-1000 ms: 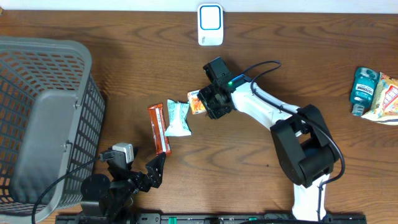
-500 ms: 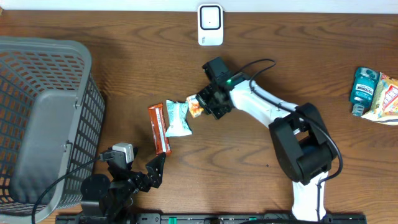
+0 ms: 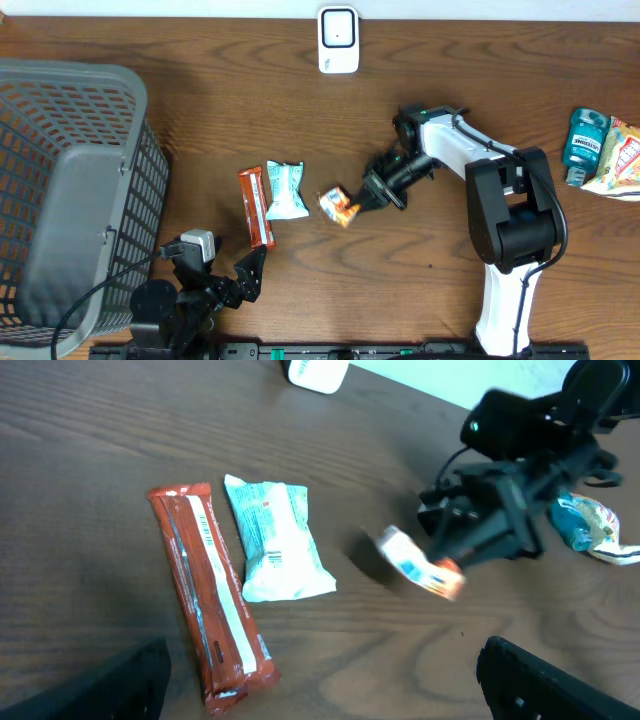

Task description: Scan the item barcode

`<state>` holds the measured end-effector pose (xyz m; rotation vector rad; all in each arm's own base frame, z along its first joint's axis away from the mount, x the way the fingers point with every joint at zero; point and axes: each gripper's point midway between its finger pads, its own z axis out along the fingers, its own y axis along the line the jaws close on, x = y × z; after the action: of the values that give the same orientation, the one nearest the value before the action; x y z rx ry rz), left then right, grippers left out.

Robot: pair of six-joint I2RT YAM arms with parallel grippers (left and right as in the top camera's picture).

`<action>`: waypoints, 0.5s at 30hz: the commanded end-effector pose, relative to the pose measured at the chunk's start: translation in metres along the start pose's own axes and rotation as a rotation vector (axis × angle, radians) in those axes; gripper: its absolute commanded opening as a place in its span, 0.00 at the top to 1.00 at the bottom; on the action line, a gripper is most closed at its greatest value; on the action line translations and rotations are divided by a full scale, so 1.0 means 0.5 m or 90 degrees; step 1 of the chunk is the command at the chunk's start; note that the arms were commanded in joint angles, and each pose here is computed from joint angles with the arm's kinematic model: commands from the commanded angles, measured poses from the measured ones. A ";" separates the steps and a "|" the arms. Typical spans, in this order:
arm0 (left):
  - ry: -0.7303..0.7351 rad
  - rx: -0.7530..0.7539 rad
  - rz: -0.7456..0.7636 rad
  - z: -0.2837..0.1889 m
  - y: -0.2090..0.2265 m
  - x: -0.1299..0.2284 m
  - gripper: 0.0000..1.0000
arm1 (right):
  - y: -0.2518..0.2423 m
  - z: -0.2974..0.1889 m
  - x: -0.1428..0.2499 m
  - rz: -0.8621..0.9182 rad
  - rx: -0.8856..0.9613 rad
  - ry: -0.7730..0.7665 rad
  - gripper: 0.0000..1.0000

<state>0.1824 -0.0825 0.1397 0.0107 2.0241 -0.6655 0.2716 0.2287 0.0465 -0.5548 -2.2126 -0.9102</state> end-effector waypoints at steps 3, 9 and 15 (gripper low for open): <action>-0.005 -0.004 0.000 -0.002 0.001 -0.004 0.02 | -0.012 -0.004 0.084 -0.204 -0.035 0.103 0.99; -0.005 -0.004 0.000 -0.002 0.001 -0.004 0.02 | 0.007 -0.017 0.191 -0.353 -0.119 0.186 0.99; -0.005 -0.004 0.000 -0.002 0.001 -0.004 0.02 | -0.003 -0.004 0.212 -0.373 -0.113 0.199 0.99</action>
<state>0.1824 -0.0825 0.1397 0.0107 2.0241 -0.6655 0.2030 0.2326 0.1142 0.0519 -2.0283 -1.2730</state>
